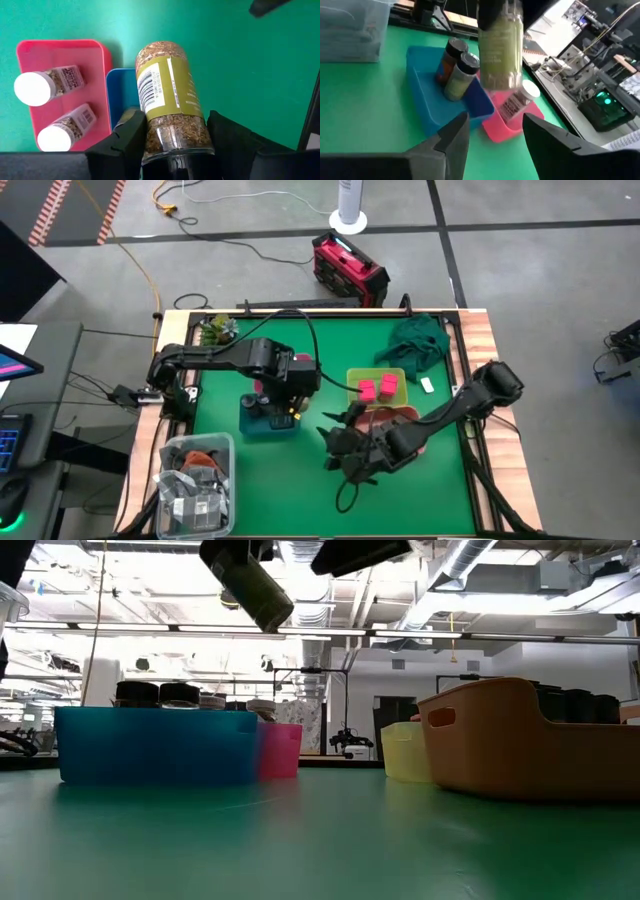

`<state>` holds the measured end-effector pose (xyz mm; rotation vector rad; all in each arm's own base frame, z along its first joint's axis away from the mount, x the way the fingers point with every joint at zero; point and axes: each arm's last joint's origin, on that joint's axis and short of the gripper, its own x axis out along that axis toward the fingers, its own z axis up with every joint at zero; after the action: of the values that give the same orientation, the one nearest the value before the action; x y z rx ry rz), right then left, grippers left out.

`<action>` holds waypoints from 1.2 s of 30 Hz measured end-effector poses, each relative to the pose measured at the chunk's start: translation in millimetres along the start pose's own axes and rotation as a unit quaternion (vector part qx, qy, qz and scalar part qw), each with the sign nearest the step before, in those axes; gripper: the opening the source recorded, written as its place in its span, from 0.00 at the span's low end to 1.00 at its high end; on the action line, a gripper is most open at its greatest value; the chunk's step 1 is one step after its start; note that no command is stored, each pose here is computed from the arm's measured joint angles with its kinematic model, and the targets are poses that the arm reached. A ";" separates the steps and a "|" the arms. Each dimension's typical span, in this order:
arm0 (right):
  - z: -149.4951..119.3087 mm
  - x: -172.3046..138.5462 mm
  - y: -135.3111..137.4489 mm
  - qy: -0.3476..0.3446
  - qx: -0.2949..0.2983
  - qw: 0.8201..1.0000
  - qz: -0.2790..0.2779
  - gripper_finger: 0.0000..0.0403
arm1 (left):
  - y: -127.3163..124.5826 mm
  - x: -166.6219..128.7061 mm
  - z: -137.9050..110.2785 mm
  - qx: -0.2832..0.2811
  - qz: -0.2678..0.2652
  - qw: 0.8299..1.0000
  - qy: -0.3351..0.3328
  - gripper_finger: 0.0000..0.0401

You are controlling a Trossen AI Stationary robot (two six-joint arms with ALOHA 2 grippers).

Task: Sort spices by type
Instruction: Put the black seasoning bottle into the blue bin

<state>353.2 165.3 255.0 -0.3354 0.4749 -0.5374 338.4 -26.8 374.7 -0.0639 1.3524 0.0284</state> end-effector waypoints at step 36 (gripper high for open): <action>-9.8 43.8 -13.9 -0.172 0.038 0.981 0.081 0.59 | 4.4 8.3 -19.3 -0.099 -0.056 0.994 -0.004 0.47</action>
<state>375.6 127.8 237.7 -0.3062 0.1450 -0.3278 321.2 -23.7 362.3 -0.3062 1.3323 0.0682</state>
